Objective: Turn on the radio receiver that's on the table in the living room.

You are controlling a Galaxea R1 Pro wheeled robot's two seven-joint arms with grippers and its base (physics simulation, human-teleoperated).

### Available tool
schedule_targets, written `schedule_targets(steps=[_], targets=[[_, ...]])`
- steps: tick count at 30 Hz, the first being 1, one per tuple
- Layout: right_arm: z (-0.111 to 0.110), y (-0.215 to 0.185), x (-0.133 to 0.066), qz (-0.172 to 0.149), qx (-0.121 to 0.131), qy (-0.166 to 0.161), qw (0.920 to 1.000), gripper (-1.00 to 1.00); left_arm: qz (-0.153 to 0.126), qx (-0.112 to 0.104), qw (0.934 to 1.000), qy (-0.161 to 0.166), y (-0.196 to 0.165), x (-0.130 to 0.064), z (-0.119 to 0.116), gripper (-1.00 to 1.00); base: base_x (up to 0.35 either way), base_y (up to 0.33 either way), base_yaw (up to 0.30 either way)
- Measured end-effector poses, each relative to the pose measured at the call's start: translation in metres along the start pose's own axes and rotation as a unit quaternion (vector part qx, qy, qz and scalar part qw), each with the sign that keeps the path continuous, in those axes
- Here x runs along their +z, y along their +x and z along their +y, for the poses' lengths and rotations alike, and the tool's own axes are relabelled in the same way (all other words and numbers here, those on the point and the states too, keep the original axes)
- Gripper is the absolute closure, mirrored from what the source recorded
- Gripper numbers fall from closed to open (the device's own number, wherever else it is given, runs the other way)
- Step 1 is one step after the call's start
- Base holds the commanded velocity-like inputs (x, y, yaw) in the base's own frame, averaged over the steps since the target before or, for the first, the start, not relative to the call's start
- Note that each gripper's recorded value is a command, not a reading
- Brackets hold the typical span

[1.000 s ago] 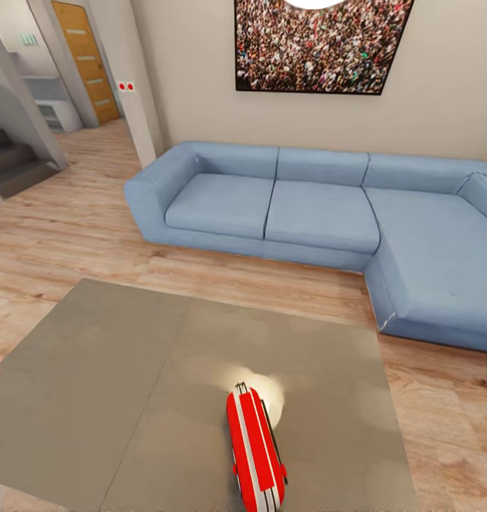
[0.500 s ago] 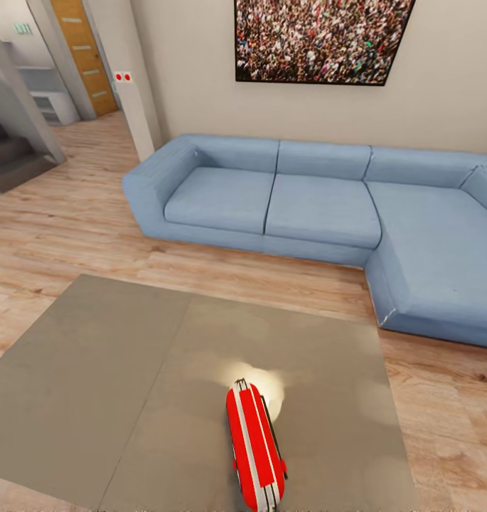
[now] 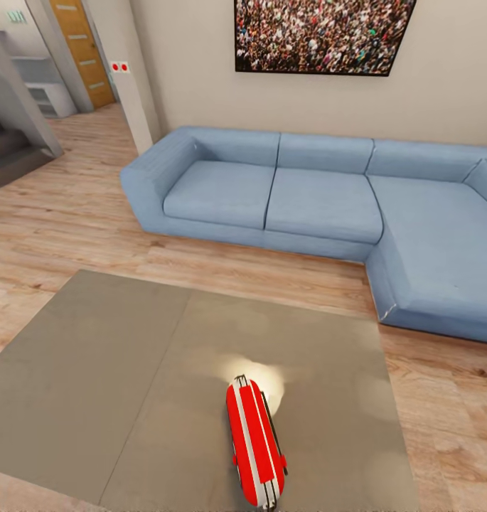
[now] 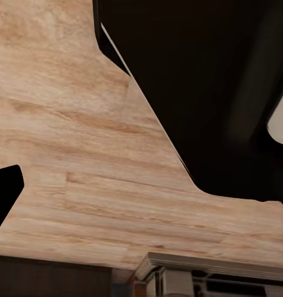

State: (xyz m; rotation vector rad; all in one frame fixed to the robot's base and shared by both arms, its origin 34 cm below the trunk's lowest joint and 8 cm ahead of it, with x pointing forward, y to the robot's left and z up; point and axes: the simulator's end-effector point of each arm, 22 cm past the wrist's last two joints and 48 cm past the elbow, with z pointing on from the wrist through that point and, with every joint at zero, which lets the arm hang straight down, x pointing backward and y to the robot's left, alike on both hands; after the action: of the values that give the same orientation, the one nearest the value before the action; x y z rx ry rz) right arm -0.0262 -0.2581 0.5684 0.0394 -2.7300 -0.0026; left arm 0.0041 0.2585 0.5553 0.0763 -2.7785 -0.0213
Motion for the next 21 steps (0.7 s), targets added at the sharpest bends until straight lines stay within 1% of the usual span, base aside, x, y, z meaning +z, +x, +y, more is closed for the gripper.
schedule_targets(steps=[21], targets=[[0.000, 0.013, -0.001, 0.016, 0.001, -0.003, 0.9999, -1.00, 0.016, 0.000, 0.9999, -0.001, 0.013, 0.000, 0.001, -1.00, 0.000, 0.000, 0.000]])
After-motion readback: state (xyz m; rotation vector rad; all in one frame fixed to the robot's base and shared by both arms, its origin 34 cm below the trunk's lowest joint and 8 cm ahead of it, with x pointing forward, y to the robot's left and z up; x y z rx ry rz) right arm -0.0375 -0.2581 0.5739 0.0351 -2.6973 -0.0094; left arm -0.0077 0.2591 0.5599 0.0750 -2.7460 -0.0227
